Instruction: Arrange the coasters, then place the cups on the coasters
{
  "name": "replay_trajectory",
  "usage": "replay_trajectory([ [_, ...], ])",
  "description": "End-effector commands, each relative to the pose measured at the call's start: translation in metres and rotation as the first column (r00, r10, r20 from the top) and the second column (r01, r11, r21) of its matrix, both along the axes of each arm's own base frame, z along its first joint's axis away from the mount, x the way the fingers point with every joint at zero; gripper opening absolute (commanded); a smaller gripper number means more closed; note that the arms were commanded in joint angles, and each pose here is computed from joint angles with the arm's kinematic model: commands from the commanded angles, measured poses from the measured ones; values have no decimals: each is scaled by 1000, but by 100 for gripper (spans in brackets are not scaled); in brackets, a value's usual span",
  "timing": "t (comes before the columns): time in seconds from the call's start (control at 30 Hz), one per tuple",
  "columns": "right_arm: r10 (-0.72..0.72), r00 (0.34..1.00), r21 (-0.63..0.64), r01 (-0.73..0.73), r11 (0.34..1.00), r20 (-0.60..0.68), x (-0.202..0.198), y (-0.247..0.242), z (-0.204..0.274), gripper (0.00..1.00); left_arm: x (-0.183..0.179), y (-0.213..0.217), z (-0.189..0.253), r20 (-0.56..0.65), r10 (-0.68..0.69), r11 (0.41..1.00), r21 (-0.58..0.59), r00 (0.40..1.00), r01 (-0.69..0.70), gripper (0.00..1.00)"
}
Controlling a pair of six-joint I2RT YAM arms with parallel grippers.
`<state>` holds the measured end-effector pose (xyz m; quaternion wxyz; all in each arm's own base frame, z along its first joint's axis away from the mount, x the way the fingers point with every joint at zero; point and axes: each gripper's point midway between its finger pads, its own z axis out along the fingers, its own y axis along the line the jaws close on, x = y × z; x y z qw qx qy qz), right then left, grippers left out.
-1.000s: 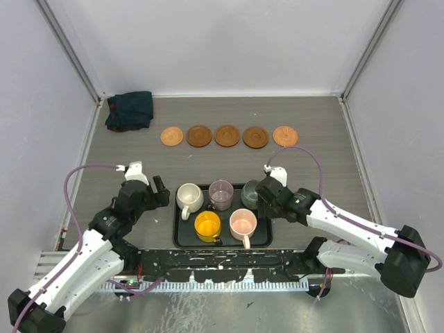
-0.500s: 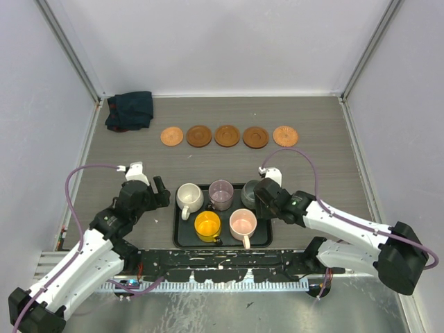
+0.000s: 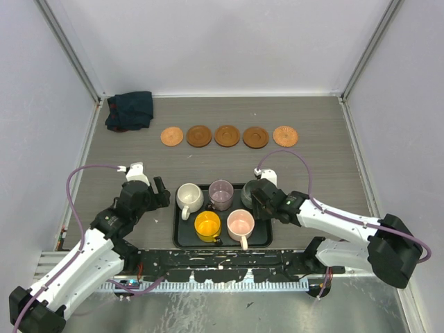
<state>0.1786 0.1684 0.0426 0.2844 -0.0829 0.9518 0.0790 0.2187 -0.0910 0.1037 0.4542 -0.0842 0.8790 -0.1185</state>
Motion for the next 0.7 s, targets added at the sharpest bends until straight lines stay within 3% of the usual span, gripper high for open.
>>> replay_trajectory([
  [0.0, 7, 1000, 40, -9, 999, 28, 5, 9, 1, 48, 10, -3, 13, 63, 17, 1000, -24, 998, -16, 81],
  [0.67, -60, 995, 70, 54, 996, 86, 12, 3, 1, 44, 12, -6, 17, 71, -3, 1000, -21, 997, 5, 81],
])
